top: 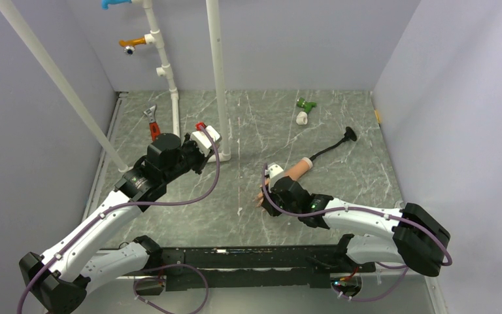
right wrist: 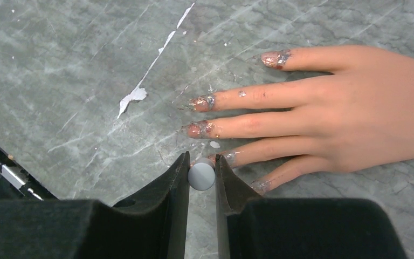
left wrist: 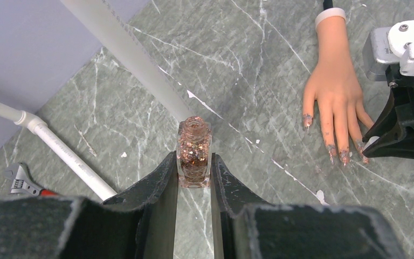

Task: Paint the nails
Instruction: Paint the nail polish on the nail.

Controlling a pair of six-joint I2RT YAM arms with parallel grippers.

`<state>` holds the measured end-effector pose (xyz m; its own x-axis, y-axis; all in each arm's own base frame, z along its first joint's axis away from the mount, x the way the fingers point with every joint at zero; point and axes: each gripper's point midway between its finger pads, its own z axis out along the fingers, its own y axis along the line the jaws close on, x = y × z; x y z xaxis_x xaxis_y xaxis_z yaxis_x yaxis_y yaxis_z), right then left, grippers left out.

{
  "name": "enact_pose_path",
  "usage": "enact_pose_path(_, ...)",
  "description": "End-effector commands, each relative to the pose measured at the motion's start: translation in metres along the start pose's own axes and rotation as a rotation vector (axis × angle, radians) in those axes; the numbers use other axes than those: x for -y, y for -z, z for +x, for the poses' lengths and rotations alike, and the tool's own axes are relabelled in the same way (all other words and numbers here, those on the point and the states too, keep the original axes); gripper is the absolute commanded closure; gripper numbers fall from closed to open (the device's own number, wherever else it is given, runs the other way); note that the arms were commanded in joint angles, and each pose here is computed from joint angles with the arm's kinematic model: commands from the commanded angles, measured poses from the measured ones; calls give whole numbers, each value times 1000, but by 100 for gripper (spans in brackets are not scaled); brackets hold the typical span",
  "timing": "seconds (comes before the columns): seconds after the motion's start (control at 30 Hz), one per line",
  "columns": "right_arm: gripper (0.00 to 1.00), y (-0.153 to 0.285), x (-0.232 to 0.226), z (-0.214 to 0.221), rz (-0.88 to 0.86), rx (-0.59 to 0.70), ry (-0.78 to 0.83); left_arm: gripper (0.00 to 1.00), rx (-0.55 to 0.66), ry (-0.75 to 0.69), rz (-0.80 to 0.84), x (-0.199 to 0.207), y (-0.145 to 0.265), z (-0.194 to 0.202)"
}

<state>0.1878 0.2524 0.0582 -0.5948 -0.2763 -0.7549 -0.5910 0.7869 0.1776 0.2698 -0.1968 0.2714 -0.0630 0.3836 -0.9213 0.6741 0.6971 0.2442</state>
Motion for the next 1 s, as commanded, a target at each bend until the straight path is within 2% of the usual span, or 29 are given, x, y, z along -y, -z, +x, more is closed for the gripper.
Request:
enact_pose_path(0.0, 100, 1, -10, -10, -51, 40, 8, 100, 65, -15, -17, -6, 6, -24)
enact_pose_path(0.27, 100, 4, -17, -15, -91, 56, 10, 100, 60, -16, -18, -6, 5, -22)
enact_pose_path(0.47, 100, 18, -27, -33, -145, 125, 15, 100, 60, -15, -19, -6, 5, -22)
enact_pose_path(0.87, 100, 9, 8, -27, 58, 81, 40, 100, 59, -15, -17, -6, 5, -22)
enact_pose_path(0.97, 100, 8, 8, -28, 61, 75, 48, 100, 58, -15, -18, -6, 5, -22)
